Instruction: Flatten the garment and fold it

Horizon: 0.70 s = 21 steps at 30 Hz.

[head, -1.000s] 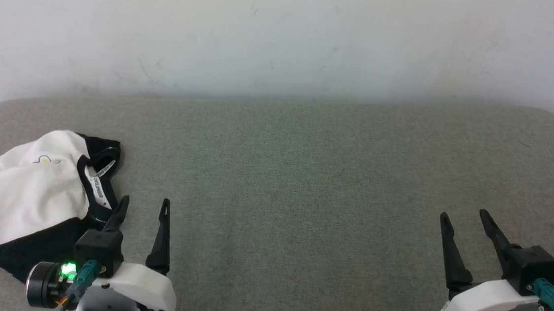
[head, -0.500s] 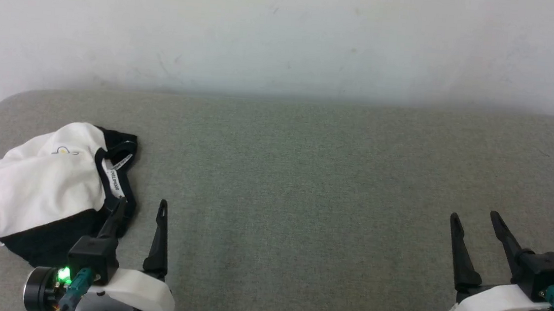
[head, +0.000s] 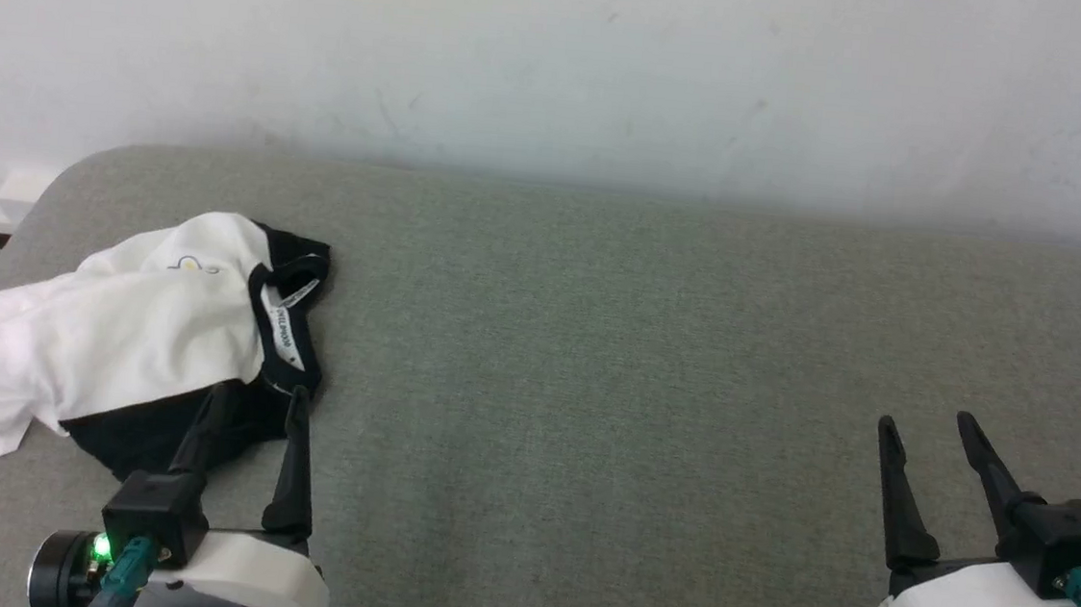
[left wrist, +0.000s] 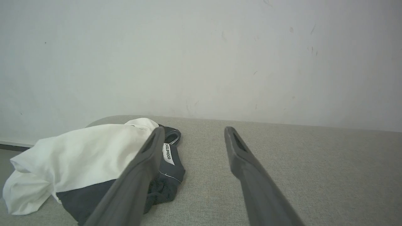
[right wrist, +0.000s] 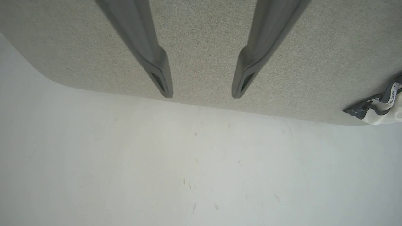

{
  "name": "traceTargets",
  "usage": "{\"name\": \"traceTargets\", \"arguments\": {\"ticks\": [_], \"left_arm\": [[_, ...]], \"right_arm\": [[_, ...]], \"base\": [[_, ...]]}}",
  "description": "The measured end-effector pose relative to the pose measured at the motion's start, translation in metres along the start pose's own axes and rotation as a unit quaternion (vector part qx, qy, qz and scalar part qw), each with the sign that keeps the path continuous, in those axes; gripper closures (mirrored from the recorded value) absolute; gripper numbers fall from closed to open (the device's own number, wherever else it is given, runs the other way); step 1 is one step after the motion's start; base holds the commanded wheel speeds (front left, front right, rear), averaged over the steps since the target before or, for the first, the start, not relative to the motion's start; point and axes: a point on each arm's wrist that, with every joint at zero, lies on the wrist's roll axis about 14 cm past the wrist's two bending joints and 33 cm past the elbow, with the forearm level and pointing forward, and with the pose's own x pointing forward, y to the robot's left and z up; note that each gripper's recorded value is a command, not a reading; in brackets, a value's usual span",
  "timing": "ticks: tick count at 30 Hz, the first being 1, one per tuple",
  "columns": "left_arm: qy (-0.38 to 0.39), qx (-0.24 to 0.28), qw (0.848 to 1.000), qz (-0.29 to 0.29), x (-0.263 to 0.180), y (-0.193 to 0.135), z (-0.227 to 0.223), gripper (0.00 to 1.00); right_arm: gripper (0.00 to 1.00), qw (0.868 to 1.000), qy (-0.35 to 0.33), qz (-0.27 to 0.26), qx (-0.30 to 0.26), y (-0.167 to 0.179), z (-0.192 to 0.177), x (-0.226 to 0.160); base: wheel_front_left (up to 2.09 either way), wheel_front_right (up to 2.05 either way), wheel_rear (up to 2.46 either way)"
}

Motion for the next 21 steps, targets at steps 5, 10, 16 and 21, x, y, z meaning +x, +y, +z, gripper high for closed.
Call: {"name": "traceTargets", "arguments": {"ticks": [5,10,16,21], "left_arm": [[-0.004,0.0,1.0,0.025,-0.008,0.014,0.002,0.0],[-0.005,-0.006,0.999,0.047,-0.019,0.028,0.001,0.0],[-0.011,-0.007,0.997,0.077,-0.033,0.046,0.003,0.0],[-0.017,-0.005,0.995,0.103,-0.046,0.061,0.006,0.0]], "right_arm": [[0.0,1.0,-0.004,0.019,0.001,0.012,0.0,0.007],[0.0,0.999,-0.007,0.04,0.003,0.026,0.0,0.013],[0.0,0.998,-0.011,0.067,0.005,0.044,0.001,0.02],[0.0,0.996,-0.016,0.089,0.007,0.059,0.002,0.026]], "base": [[0.0,0.0,0.0],[0.0,0.0,0.0],[0.0,0.0,0.0],[0.0,0.0,0.0]]}}
